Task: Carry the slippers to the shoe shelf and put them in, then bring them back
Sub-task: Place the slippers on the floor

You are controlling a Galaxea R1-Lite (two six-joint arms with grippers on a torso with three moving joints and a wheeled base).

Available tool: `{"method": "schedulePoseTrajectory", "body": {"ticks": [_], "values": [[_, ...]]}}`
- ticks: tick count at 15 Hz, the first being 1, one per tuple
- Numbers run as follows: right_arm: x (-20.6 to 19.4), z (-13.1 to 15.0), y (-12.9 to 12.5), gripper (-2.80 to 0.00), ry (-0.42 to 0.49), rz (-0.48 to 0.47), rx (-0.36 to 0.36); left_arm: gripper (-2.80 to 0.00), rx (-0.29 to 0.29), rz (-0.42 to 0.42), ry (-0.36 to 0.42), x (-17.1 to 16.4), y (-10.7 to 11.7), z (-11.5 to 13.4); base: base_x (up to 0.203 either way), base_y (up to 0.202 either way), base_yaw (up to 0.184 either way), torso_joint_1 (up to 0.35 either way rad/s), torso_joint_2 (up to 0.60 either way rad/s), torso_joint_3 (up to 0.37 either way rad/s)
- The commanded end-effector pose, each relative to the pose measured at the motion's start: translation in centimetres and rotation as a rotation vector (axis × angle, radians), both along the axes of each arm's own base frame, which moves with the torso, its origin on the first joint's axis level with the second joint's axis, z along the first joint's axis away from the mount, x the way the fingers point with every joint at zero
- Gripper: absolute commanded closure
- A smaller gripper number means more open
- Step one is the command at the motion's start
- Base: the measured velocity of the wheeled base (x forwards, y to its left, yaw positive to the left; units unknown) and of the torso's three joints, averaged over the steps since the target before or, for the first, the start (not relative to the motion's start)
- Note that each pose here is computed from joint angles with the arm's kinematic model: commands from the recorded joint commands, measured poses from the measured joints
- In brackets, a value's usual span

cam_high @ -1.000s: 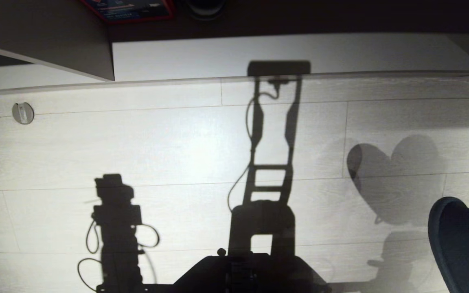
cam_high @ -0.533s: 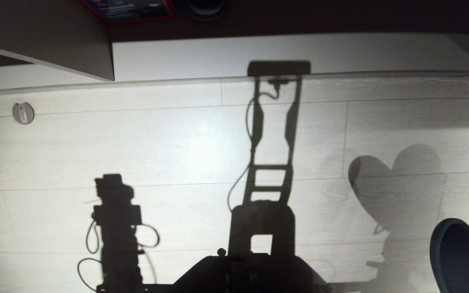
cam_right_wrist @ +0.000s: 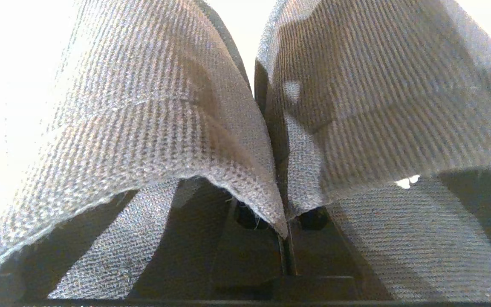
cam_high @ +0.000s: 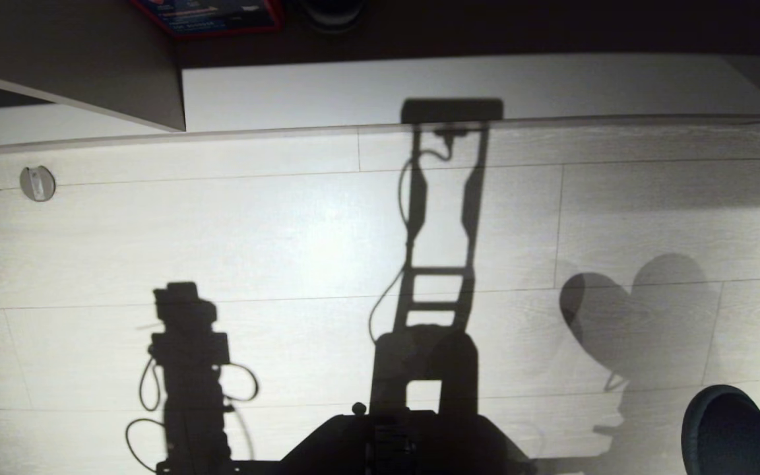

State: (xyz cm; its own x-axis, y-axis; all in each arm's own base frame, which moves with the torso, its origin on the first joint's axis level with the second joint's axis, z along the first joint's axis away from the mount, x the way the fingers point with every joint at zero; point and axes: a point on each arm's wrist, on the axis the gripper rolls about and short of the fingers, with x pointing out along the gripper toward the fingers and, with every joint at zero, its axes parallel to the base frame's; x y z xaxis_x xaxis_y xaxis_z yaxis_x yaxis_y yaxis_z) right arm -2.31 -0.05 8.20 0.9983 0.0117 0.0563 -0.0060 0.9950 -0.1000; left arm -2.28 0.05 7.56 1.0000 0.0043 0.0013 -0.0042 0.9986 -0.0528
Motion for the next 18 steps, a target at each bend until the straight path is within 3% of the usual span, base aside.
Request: {"method": "schedulePoseTrajectory", "body": {"ticks": [1, 4, 18], "values": [[0.00, -0.12, 0.02, 0.00, 0.012, 0.007, 0.017, 0.00, -0.001, 0.000, 0.000, 0.00, 0.00, 0.00, 0.000, 0.000, 0.000, 0.000, 0.00, 0.000], [0.03, -0.72, 0.03, 0.00, 0.068, 0.012, 0.029, 0.00, -0.001, 0.000, 0.000, 0.00, 0.00, 0.00, 0.000, 0.000, 0.000, 0.000, 0.00, 0.000], [0.01, -0.72, 0.02, 0.00, 0.066, 0.011, 0.049, 0.00, -0.001, 0.000, 0.000, 0.00, 0.00, 0.00, 0.000, 0.000, 0.000, 0.000, 0.00, 0.000]]}}
